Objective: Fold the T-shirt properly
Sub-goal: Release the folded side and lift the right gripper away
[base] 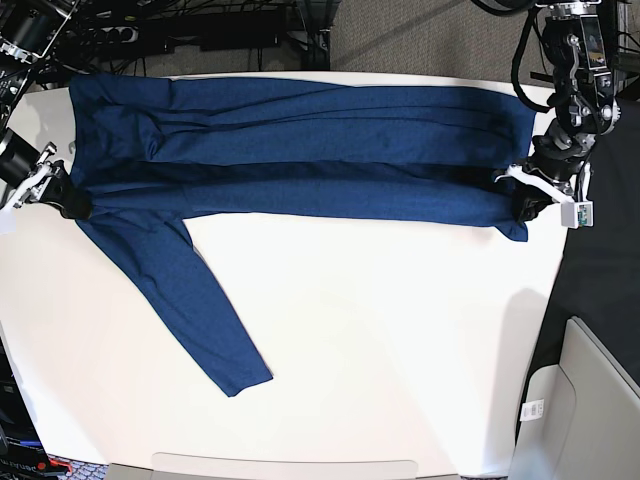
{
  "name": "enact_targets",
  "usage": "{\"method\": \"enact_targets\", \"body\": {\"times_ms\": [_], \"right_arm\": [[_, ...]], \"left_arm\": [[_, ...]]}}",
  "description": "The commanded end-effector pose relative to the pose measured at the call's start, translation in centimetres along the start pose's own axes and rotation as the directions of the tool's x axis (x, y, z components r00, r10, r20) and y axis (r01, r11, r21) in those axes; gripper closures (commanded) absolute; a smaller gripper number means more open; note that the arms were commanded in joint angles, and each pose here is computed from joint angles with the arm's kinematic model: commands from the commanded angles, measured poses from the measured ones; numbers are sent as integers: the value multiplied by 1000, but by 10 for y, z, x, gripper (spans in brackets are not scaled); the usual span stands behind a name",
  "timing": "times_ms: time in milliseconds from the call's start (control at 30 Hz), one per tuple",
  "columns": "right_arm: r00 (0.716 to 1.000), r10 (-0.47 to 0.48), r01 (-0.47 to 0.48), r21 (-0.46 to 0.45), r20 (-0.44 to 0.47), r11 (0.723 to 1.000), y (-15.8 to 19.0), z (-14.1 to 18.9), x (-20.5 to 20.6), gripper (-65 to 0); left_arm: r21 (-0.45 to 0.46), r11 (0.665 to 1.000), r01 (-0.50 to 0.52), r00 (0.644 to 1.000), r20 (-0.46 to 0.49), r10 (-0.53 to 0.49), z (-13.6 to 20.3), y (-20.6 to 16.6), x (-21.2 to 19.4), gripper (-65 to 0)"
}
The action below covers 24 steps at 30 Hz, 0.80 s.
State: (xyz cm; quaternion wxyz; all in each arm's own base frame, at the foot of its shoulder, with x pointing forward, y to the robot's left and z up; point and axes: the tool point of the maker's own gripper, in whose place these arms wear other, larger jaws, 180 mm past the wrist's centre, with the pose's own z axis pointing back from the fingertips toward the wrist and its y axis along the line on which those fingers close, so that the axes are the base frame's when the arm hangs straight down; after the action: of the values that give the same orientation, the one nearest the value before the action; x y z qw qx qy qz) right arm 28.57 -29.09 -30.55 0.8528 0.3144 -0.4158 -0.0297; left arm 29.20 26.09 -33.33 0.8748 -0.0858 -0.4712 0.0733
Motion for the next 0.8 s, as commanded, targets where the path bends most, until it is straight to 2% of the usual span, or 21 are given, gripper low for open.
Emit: {"method": "enact_targets", "body": {"times_ms": [0, 200, 400, 600, 767], "right_arm": [[998, 42, -42, 5, 46, 999, 3, 8, 22, -9], [999, 36, -36, 10, 32, 999, 4, 4, 16, -9], [999, 33, -34, 8, 23, 999, 4, 4, 13, -9], [999, 36, -36, 3, 15, 999, 2, 5, 12, -9], [998, 51, -51, 5, -40, 999, 5, -5, 1, -9]], "left_arm": [[17, 1000, 16, 999, 42, -16, 5, 7, 16, -1], [43, 999, 1, 997, -83, 3, 7, 18, -9, -1], [73, 997, -39, 986, -157, 50, 1, 33, -35, -1], [80, 996, -45, 983, -175, 58, 2, 35, -42, -1], [82, 996, -46, 982, -179, 60, 2, 36, -43, -2]]}}
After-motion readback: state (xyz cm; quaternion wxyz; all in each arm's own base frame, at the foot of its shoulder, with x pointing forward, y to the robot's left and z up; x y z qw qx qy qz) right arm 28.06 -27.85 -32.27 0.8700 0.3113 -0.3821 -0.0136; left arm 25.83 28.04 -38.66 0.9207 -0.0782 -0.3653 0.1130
